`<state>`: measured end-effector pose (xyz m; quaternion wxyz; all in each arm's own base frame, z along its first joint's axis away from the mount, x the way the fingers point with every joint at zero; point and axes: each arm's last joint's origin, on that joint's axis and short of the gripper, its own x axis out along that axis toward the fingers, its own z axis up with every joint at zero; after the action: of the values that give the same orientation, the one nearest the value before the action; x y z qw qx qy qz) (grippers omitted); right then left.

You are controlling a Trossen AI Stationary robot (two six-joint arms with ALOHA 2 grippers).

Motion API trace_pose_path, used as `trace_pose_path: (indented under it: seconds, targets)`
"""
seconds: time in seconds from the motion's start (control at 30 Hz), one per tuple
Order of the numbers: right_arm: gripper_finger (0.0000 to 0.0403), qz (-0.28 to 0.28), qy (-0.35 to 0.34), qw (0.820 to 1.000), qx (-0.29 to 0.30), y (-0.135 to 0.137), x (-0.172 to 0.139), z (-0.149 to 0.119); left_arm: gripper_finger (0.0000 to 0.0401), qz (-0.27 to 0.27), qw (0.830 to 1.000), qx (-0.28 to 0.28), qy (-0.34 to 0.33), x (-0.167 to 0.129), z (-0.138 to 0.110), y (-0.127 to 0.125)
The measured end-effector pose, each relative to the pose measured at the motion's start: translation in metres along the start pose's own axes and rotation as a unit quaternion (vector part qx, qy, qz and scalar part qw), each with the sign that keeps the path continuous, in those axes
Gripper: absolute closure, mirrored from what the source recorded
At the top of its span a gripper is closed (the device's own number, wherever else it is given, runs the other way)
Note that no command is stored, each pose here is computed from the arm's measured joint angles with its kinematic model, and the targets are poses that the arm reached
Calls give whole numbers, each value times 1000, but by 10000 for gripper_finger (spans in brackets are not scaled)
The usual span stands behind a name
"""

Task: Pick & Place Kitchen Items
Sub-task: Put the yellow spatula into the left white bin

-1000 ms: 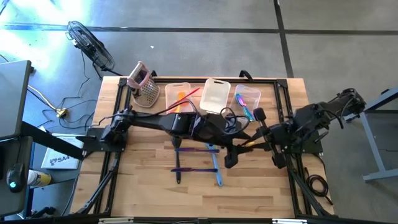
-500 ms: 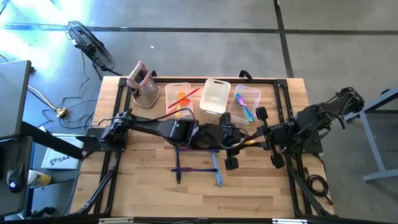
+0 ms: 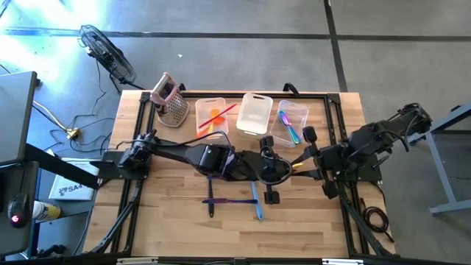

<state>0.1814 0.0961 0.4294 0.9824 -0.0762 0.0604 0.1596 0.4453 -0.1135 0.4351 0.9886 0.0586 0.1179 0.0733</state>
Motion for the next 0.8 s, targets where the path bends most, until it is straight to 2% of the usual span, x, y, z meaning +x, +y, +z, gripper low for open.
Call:
trace_pose_path:
  seconds: [0.13, 0.27, 0.5, 0.7, 0.8]
  targets:
    - [260, -28, -20, 999, 4, -5, -17, 5, 396, 17, 1000, -8, -4, -4, 3, 4]
    - [237, -54, -38, 998, 20, -13, -44, 9, 396, 58, 998, -7, 0, -16, 10, 9]
    - [237, -69, -38, 993, 84, -20, -77, 6, 397, 129, 990, 24, 48, -58, 19, 29]
    - [243, -67, 4, 992, 108, -20, -79, -3, 397, 197, 970, 44, 135, -102, 13, 53]
    - [243, -69, 27, 990, 118, -19, -75, -7, 397, 231, 957, -5, 174, -119, 5, 68]
